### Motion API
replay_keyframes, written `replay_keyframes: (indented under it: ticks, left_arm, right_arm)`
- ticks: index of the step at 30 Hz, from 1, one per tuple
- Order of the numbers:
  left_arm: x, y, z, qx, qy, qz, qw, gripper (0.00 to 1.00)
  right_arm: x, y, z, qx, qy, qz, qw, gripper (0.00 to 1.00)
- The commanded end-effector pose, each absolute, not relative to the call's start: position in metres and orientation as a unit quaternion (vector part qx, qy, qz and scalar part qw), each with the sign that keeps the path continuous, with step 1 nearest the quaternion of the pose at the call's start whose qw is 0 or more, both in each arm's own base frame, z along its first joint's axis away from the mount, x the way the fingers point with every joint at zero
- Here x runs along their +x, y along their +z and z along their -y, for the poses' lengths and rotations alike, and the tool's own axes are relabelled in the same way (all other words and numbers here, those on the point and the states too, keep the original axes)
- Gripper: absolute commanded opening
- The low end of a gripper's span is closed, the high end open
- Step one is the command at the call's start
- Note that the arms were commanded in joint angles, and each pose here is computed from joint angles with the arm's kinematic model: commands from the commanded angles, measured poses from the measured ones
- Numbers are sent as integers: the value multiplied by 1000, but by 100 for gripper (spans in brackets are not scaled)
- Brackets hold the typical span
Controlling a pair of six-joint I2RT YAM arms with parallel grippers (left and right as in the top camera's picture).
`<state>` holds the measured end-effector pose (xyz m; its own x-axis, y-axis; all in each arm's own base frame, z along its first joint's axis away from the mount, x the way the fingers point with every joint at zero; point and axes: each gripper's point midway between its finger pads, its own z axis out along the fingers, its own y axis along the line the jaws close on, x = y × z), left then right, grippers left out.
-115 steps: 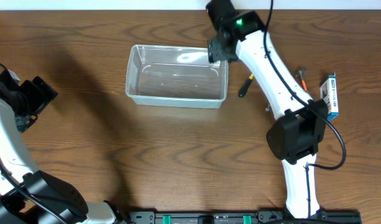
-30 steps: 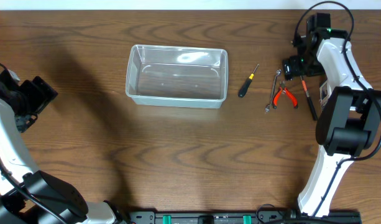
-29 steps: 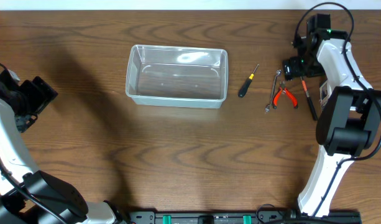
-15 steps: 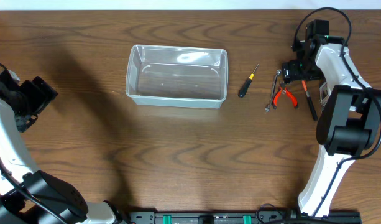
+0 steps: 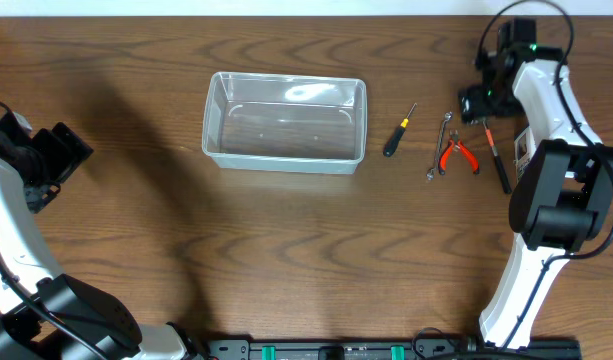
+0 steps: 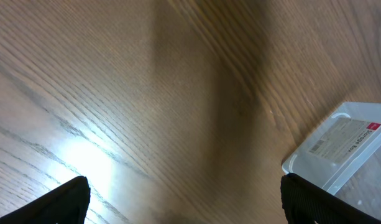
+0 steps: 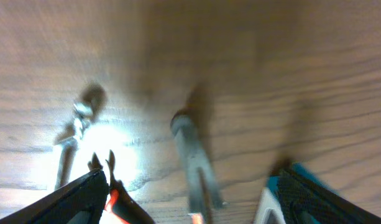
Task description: Pack container
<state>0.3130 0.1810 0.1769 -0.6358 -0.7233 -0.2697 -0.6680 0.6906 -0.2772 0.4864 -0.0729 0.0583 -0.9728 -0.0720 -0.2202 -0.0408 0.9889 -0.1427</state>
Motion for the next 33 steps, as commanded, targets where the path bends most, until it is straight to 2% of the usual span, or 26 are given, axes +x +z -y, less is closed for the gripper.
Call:
replay_keyframes:
  ticks: [1, 6, 12, 25, 33]
  left_arm:
    - [314, 183, -181, -375, -70, -905, 190, 90]
    - [314, 183, -181, -375, -70, -905, 190, 90]
    - [314, 183, -181, -375, -70, -905, 190, 90]
    - [314, 183, -181, -375, -70, -905, 190, 90]
    - [314, 183, -181, -375, -70, -905, 190, 91]
  right_arm:
    - [505, 92, 71, -6, -67, -986, 155, 88]
    - [514, 115, 73, -5, -69, -983, 171, 89]
    - [522, 117, 72, -6, -69, -982, 175, 89]
    - [516, 55, 71, -12, -62, -992, 107, 88]
    - [512, 37, 68, -14, -51, -995, 88, 77]
